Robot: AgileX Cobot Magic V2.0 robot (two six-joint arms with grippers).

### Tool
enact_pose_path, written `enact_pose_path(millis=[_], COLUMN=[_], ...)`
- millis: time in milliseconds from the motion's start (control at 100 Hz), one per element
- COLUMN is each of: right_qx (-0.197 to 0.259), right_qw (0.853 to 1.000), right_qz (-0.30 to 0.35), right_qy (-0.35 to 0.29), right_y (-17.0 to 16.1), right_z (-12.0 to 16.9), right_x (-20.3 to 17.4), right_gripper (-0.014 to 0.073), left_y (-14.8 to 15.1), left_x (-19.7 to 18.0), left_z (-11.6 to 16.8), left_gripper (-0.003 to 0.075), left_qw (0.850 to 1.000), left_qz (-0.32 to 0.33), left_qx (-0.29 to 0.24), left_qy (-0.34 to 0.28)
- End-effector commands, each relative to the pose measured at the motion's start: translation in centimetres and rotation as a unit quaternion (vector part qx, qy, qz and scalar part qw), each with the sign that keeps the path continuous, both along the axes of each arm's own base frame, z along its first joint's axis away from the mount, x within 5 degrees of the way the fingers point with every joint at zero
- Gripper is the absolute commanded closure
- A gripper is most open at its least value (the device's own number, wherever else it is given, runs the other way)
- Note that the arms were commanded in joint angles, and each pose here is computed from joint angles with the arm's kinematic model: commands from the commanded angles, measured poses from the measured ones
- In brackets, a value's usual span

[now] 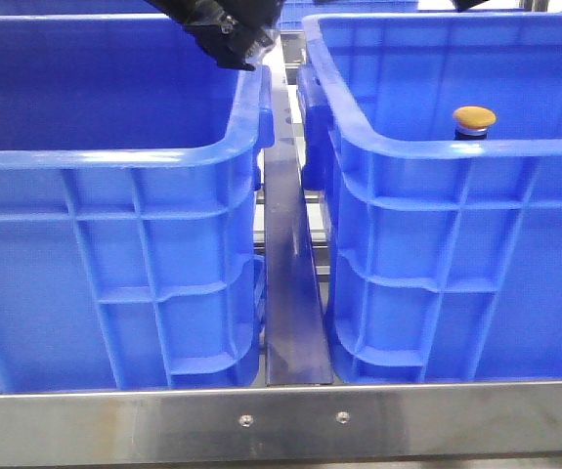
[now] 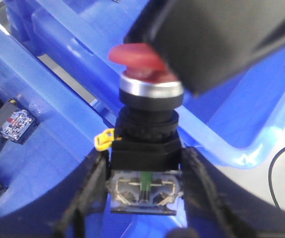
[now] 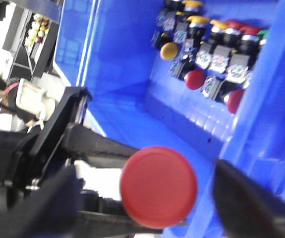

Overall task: Pick red and yellow buttons and place in box
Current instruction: 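Hand the red button from the left gripper to the right gripper, then place the red button beside the yellow one and open the right gripper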

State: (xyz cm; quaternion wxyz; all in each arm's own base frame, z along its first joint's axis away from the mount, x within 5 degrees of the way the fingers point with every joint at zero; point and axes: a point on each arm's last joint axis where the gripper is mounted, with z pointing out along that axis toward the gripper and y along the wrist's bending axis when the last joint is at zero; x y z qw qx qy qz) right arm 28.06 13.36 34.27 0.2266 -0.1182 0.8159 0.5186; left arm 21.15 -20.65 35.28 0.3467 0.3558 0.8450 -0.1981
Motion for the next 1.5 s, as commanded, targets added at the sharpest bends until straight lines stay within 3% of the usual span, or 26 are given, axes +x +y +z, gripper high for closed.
enact_pose_path(millis=[0,120,290,330,460,520,670,810,970,1140,1420,1490], right_qx=[0.035,0.035,0.035,0.035,0.033,0.031,0.016,-0.032,-0.096,-0.208,-0.322,-0.337], right_qw=[0.999,0.999,0.999,0.999,0.999,0.999,0.995,0.982,0.952,0.893,0.827,0.817], right_qz=[0.011,0.012,0.012,0.012,0.009,0.003,-0.042,-0.101,-0.194,-0.294,-0.371,-0.382], right_qy=[-0.022,-0.022,-0.022,-0.023,-0.035,-0.044,-0.085,-0.155,-0.215,-0.268,-0.274,-0.268], right_y=[0.2,0.2,0.2,0.2,-0.1,-0.6,-3.3,-7.0,-10.8,-13.5,-16.0,-16.5], right_z=[2.3,2.3,2.3,2.3,2.4,2.6,3.0,3.5,3.7,2.0,-1.6,-2.2], right_x=[-0.8,-0.8,-0.8,-0.8,-0.6,-0.4,0.6,1.1,1.2,1.4,1.6,2.1], right_gripper=[0.0212,0.035,0.036,0.036,0.036,0.036,0.036,0.0363,0.0363,0.0363,0.0363,0.0363], left_y=[0.0,0.0,0.0,0.0,0.0,0.0,0.0,0.0,0.0,0.0,0.0,0.0], left_x=[-0.5,-0.5,-0.6,-0.6,-0.6,-0.6,-0.6,-0.6,-0.6,-0.7,-0.7,-0.6], left_z=[2.5,2.5,2.4,2.4,2.4,2.4,2.4,2.4,2.4,2.4,2.4,2.4], left_gripper=[0.0534,0.0534,0.0505,0.047,0.0216,0.0163,0.0178,0.0198,0.0231,0.0231,0.0231,0.0231], left_qw=[0.998,0.998,0.998,0.998,0.998,0.998,0.998,0.998,0.998,0.998,0.998,0.998], left_qz=[0.002,0.002,0.0,0.0,-0.001,-0.001,-0.001,-0.001,-0.001,-0.001,-0.001,-0.001], left_qx=[-0.052,-0.052,-0.052,-0.051,-0.048,-0.048,-0.048,-0.048,-0.048,-0.049,-0.049,-0.05], left_qy=[-0.044,-0.044,-0.038,-0.038,-0.034,-0.034,-0.034,-0.034,-0.034,-0.034,-0.034,-0.035])
